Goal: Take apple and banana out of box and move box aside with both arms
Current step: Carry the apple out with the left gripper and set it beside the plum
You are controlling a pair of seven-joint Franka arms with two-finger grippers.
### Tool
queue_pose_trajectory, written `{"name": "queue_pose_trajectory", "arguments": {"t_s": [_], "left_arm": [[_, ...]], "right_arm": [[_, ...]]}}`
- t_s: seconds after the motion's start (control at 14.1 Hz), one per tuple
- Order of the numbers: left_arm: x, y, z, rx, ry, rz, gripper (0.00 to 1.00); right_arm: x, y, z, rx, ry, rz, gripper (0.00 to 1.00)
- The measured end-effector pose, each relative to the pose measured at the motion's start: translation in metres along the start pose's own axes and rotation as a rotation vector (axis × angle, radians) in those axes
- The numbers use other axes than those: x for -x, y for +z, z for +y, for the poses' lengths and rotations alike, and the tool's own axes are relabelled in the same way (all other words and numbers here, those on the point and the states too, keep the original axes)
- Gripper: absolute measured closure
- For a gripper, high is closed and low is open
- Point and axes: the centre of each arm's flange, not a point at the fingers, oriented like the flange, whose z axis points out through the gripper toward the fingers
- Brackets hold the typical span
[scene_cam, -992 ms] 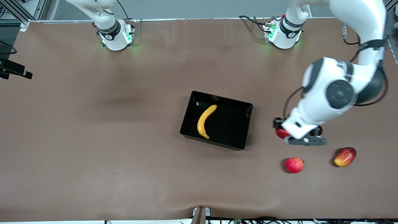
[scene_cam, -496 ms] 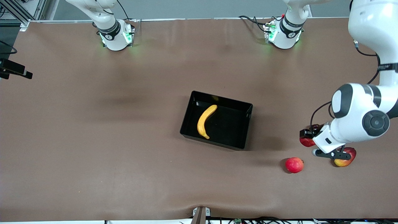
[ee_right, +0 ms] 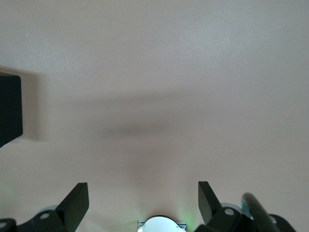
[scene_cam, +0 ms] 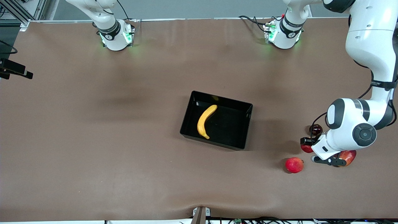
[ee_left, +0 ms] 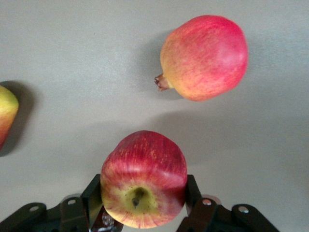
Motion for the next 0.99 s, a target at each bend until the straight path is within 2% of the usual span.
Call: {"name": "queue_pose_trajectory", "arguments": {"t_s": [0.42,0.5,0.64,0.71,0.99], "left_arm": [[0.002,0.038,0.002,0.013,0.003,0.005,0.30],[0.002,0.038,0.002,0.013,0.003,0.007,0.24],[0.000,0.032,0.001,0.011,0.002,0.019,0.05],[-0.002,0.025,0.000,0.009,0.001,0.032,0.00],[-0.001,-0.042,0.016,-0.005,0.025,0.081,0.00]], "right_arm": [[0.000,0.000,0.000,-0.001,0.000,0.000,0.00],[0.000,0.000,0.000,-0.001,0.000,0.000,0.00],[0.000,0.000,0.000,-0.001,0.000,0.000,0.00],[0.000,0.000,0.000,-0.001,0.000,0.000,0.00],[0.000,0.000,0.000,-0.001,0.001,0.000,0.00]]}}
